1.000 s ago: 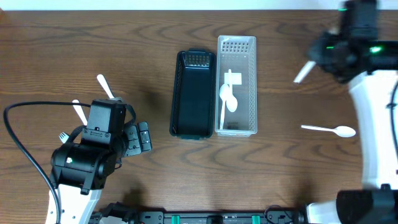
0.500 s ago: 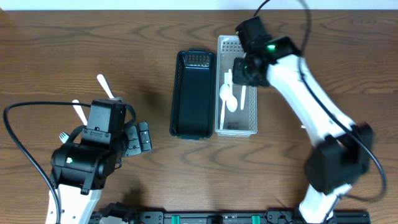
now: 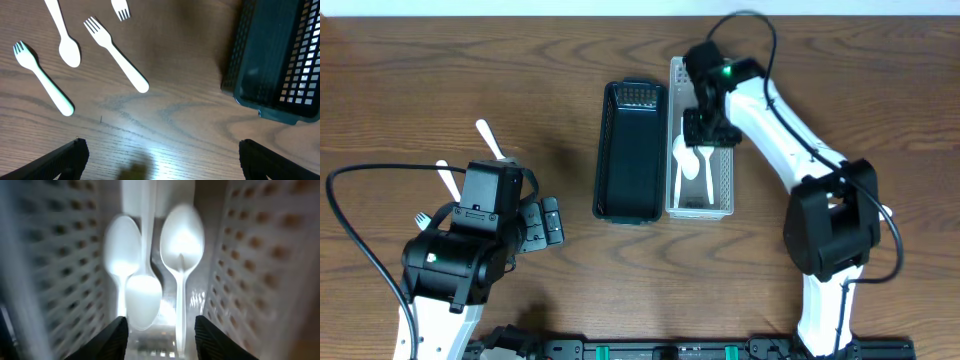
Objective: Pack container
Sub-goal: 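Carry the spoon over the white basket and release it inside, then grasp the last white spoon on the right with the right gripper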
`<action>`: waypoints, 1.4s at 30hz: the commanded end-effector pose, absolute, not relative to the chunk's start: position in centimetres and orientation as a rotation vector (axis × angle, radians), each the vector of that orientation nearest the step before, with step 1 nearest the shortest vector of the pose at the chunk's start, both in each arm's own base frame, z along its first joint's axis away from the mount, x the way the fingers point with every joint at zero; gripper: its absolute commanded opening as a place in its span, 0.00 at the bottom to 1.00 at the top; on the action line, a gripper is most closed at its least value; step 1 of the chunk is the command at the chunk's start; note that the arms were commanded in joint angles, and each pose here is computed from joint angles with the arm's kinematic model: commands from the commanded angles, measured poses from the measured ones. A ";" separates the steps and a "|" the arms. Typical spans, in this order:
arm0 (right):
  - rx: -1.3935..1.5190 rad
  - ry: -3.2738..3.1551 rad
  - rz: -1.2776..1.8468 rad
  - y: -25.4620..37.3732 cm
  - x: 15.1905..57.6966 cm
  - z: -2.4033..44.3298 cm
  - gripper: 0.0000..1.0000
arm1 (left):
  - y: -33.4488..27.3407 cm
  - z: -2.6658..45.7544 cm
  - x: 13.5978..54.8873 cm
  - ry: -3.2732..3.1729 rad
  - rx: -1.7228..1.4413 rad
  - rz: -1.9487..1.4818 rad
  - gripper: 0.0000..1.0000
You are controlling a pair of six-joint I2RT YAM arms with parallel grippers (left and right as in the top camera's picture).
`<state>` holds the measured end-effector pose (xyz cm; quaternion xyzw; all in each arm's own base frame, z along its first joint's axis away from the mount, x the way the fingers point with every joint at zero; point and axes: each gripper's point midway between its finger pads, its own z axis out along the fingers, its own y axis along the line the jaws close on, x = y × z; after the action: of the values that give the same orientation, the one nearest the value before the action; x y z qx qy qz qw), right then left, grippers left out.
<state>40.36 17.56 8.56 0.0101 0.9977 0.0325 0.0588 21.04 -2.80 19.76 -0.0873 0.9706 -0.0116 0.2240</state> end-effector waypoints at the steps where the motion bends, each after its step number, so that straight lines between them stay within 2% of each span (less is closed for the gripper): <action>1: 0.071 2.770 0.090 15.4 43.0 18.7 0.45 | -2.7 20.1 21.2 2.671 -0.251 -0.031 0.98; 6: 0.492 2.526 -0.016 7.2 42.5 27.9 0.43 | -2.7 20.1 21.2 2.671 -0.251 -0.031 0.98; 9: 0.963 2.374 -0.037 0.8 39.6 30.2 0.42 | -2.7 20.1 21.2 2.671 -0.251 -0.031 0.98; 13: 1.618 2.158 -0.080 -6.4 34.1 29.5 0.60 | -2.7 20.1 21.2 2.671 -0.251 -0.032 0.98; 16: 1.866 2.082 -0.123 -9.0 32.1 27.8 0.68 | -2.7 20.1 21.2 2.671 -0.251 -0.031 0.98; 20: 1.993 2.084 -0.205 -11.4 31.7 23.9 0.72 | -2.7 20.1 21.2 2.671 -0.251 -0.031 0.98; 31: 2.319 2.199 -0.179 -12.5 30.6 8.2 0.80 | -2.6 20.1 21.0 2.678 -0.251 -0.029 0.98; 35: 2.341 2.231 -0.217 -12.9 29.8 5.3 0.80 | -2.6 20.1 21.0 2.678 -0.251 -0.028 0.98; 42: 2.205 2.350 -0.193 -13.2 30.5 1.6 0.82 | -2.6 20.1 21.0 2.678 -0.251 -0.029 0.98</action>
<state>31.24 -13.25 3.25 0.7038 0.7080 -0.0531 -0.0235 20.87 -2.76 19.68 -0.0873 0.9715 -0.0104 0.2202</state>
